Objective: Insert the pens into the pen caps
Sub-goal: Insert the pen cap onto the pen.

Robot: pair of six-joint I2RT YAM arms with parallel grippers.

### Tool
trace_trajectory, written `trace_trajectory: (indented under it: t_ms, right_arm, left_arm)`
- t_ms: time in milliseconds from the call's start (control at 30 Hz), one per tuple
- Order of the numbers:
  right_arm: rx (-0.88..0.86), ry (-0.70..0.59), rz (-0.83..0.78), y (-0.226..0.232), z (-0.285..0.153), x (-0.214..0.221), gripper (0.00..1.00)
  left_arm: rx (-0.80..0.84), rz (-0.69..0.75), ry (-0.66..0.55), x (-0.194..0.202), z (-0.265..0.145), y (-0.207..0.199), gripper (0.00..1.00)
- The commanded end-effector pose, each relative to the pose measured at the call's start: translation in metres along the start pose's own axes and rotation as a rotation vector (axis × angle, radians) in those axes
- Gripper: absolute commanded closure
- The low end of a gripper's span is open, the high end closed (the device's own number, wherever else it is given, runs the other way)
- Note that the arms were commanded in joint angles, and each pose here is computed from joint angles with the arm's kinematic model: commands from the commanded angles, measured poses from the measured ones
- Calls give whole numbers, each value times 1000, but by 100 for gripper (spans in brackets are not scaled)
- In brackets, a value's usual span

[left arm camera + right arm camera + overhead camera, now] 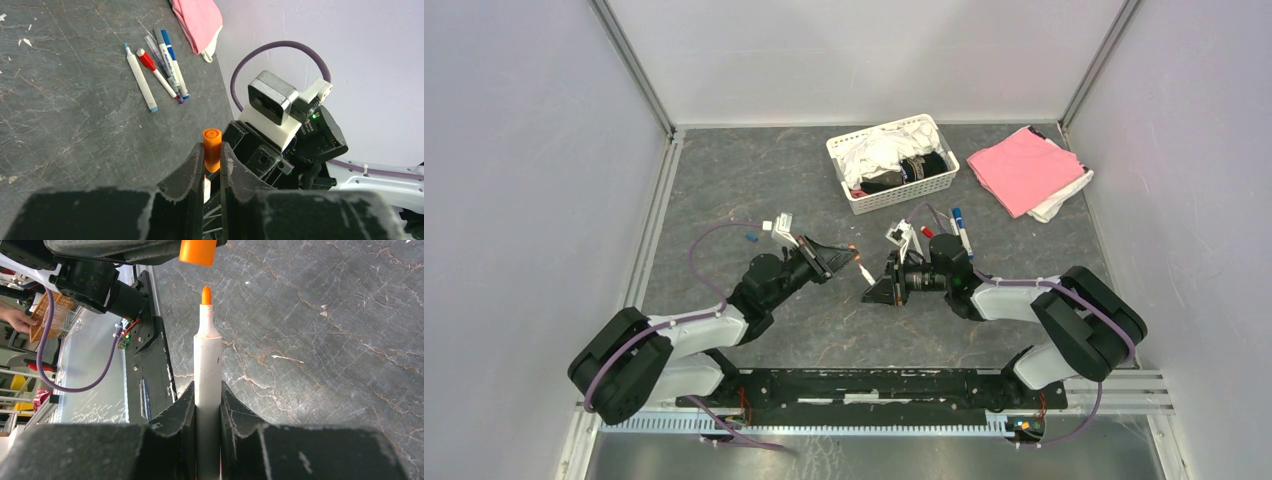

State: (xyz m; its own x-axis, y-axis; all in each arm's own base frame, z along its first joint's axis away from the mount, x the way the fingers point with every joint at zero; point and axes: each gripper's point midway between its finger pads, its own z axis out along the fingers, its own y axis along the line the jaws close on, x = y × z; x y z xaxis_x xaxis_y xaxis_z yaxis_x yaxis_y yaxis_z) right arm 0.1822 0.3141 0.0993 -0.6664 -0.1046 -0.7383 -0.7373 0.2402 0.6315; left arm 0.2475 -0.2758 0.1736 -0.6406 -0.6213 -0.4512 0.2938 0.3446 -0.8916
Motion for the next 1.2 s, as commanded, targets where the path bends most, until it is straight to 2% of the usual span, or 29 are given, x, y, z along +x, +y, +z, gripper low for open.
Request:
trace_trajectory:
  t_ms: [0, 567, 733, 900, 1167]
  right_arm:
    - [-19, -80, -53, 9, 0, -31, 100]
    - [-38, -96, -50, 12, -2, -37, 100]
    - [-58, -89, -57, 16, -2, -36, 100]
    - [-74, -67, -45, 17, 0, -31, 100]
    - [-99, -68, -51, 22, 0, -33, 100]
  left_arm:
    - [30, 21, -22, -2, 0, -6, 98]
    - [7, 30, 2, 9, 1, -1, 98]
    - [-37, 40, -20, 5, -1, 6, 98]
    - [-76, 46, -92, -11, -5, 7, 98]
    - [-78, 55, -79, -10, -5, 5, 98]
